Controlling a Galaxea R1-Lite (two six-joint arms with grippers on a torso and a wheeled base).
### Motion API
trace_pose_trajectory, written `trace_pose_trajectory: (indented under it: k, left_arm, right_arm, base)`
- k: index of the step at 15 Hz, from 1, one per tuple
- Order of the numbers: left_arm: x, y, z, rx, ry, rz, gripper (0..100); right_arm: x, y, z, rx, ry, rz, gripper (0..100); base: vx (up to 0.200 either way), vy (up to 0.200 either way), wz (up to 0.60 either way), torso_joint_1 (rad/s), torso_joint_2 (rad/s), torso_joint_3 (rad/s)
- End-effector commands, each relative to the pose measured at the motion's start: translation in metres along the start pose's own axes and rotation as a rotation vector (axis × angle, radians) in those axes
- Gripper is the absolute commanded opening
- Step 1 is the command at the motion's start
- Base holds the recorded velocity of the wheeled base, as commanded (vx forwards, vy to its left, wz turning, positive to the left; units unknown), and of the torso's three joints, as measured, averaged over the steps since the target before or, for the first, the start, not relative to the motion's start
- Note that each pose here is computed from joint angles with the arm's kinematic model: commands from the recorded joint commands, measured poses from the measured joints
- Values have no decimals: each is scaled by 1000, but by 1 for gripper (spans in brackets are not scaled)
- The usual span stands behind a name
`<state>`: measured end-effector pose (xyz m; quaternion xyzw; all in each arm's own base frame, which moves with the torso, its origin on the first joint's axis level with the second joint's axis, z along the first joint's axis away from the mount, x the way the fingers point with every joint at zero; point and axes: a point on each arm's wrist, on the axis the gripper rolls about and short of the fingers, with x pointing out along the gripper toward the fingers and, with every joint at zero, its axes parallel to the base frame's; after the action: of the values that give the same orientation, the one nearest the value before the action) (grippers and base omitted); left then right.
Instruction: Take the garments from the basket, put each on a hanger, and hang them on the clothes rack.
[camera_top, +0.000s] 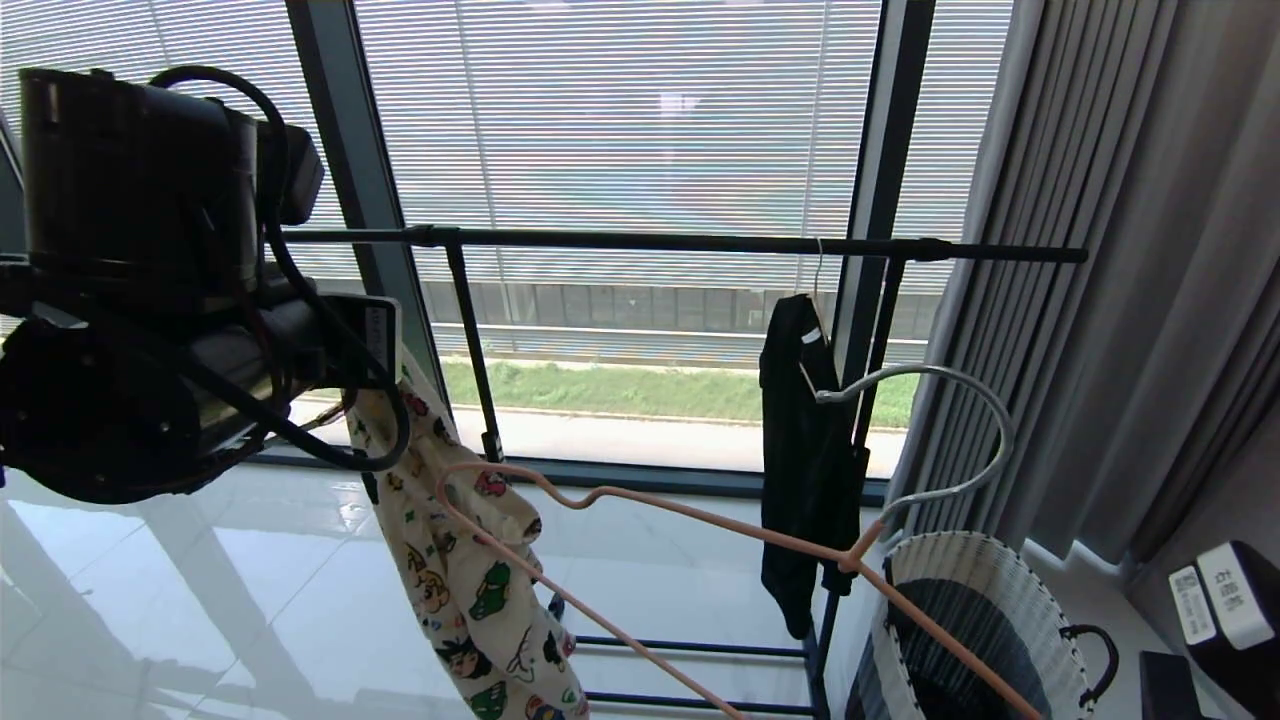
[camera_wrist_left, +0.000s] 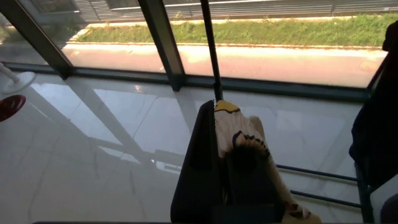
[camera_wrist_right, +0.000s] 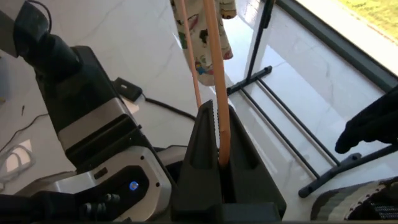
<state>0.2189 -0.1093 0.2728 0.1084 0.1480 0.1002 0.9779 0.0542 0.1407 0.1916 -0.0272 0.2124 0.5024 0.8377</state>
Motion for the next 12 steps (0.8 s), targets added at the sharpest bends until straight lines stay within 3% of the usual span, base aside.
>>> trace_pose_trajectory:
  k: [1,7,12]
  left_arm:
    - [16,-14,-4,31,35,1,0]
    - [5,-28,-5,53,22,-62,0]
    - [5,-25,-5,47,22,-53,0]
  right_arm:
    - [11,4,0,-4,28,12,0]
    - [48,5,3,74,-2,-4,0]
    - [56,-10,7,102,-25,-73,0]
  base:
    - [0,0,0,0,0,0]
    - [0,0,0,0,0,0]
    - [0,0,0,0,0,0]
